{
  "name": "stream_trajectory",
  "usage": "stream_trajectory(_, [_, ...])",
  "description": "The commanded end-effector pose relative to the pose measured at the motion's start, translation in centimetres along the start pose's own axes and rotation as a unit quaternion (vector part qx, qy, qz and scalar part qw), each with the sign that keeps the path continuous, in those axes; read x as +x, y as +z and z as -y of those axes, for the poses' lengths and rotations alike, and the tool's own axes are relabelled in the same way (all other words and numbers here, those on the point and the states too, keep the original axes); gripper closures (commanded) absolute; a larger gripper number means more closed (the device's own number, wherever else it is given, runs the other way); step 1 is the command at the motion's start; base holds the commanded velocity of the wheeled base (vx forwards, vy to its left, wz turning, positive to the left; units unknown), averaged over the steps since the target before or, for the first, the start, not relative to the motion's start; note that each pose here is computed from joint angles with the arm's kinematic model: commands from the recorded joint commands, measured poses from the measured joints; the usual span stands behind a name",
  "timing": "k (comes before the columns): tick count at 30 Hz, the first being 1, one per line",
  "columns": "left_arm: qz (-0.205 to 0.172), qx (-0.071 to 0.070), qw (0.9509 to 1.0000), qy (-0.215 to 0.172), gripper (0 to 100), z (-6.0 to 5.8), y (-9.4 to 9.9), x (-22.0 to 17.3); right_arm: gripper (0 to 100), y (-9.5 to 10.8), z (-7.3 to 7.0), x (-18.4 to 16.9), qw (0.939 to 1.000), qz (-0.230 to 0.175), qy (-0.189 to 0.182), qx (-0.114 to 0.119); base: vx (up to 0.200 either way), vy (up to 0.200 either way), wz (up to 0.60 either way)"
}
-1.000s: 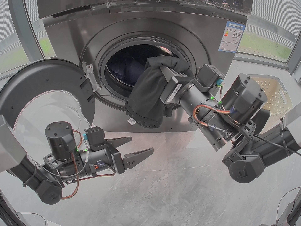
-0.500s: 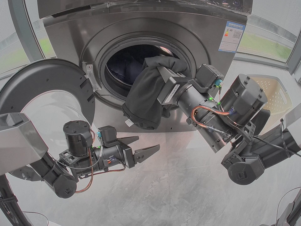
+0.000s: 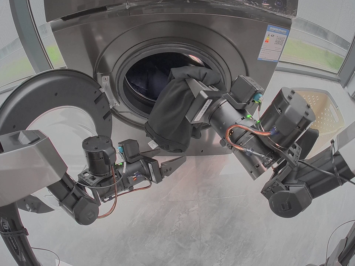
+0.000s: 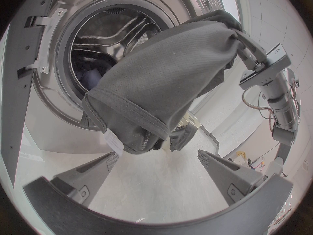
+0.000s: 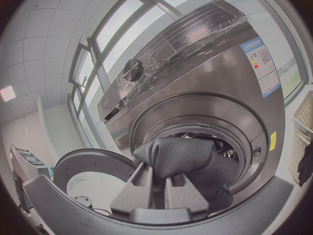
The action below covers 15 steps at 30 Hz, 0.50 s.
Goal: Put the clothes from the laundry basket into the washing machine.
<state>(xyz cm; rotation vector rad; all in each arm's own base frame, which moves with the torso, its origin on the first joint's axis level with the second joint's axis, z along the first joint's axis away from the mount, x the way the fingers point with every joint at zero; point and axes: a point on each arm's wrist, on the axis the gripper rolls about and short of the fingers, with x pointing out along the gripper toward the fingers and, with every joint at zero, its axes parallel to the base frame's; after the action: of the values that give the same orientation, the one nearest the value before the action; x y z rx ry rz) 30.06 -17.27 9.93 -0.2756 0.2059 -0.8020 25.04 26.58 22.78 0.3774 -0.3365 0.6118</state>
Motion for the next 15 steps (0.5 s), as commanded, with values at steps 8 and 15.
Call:
stream_trajectory(8, [0.017,0.002,0.9996,0.021,0,-1.2,-0.3,2.6,100,0.0,-0.1,0.0,1.0000,0.000,0.001,0.000,0.000,0.000,0.00])
stream_trajectory(15, [0.047,0.009,0.9985,0.028,0,-1.3,0.7,3.8,100,0.0,-0.2,0.0,1.0000,0.000,0.002,0.000,0.000,0.000,0.00])
